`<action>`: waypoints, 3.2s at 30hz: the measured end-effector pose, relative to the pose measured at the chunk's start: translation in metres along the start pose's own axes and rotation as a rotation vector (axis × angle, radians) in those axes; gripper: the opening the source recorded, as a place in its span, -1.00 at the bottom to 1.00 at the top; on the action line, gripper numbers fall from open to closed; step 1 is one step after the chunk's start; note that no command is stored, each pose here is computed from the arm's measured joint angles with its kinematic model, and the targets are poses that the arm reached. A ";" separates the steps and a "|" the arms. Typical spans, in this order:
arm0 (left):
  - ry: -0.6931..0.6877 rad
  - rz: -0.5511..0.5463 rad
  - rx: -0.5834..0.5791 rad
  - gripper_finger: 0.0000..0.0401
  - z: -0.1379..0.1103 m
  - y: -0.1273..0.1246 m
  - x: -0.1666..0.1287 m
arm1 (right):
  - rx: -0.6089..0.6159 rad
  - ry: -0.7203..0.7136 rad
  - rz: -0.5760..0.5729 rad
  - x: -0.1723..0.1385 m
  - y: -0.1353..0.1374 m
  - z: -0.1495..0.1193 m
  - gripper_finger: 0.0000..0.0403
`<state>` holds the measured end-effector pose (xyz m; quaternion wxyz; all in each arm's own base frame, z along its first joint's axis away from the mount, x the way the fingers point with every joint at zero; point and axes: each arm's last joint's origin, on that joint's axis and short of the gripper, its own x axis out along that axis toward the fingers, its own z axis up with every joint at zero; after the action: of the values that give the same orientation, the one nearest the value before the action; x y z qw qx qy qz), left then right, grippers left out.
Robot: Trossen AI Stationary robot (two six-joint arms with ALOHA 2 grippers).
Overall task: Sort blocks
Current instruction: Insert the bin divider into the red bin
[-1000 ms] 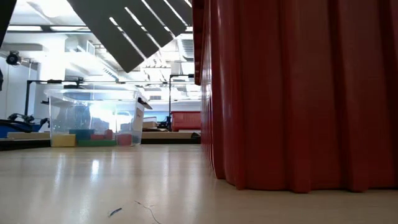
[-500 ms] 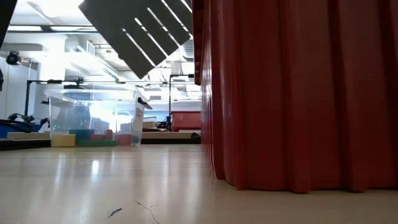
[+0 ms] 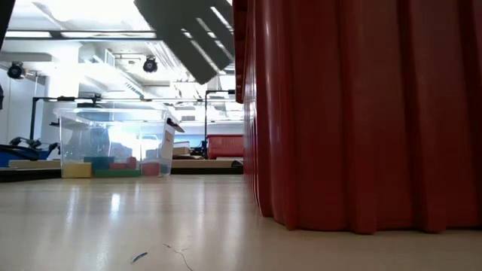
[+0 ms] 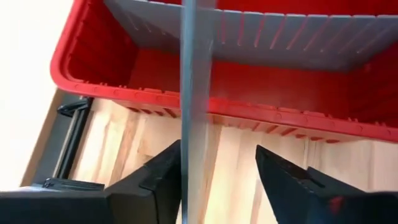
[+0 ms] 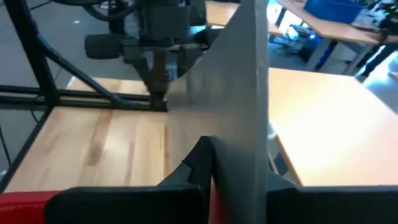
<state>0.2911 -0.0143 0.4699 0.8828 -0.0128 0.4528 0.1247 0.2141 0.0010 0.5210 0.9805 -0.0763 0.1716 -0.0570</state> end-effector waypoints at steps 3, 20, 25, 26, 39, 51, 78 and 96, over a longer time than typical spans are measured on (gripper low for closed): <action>-0.008 0.033 -0.008 -0.08 -0.001 0.002 -0.002 | 0.008 0.008 -0.022 -0.011 -0.003 -0.002 -1.00; -0.242 0.255 -0.112 -0.35 -0.022 0.007 -0.015 | 0.035 0.020 -0.067 -0.035 -0.008 -0.008 -1.00; -0.404 0.207 -0.217 -0.39 -0.061 0.007 0.000 | 0.036 0.020 -0.057 -0.038 -0.008 -0.008 -1.00; -0.450 0.205 -0.250 -0.40 -0.069 0.009 0.002 | 0.039 0.015 -0.055 -0.039 -0.008 -0.008 -1.00; -0.743 0.220 -0.526 -0.06 -0.144 0.025 0.027 | 0.089 0.003 -0.053 -0.043 -0.009 -0.008 -1.00; -0.735 0.261 -0.556 0.25 -0.156 0.030 0.067 | 0.127 -0.001 -0.053 -0.043 -0.009 -0.008 -1.00; -0.974 -0.207 -0.452 -0.08 -0.122 0.053 0.115 | 0.188 -0.005 -0.045 -0.044 -0.008 -0.008 -1.00; -1.022 -0.269 -0.386 -0.99 -0.104 0.049 0.106 | 0.203 0.158 -0.124 -0.077 -0.013 -0.032 -1.00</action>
<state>0.2561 0.0411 0.3281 0.9797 -0.1696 -0.0689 0.0819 0.1302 -0.0053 0.5183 0.9613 0.0173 0.2365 -0.1403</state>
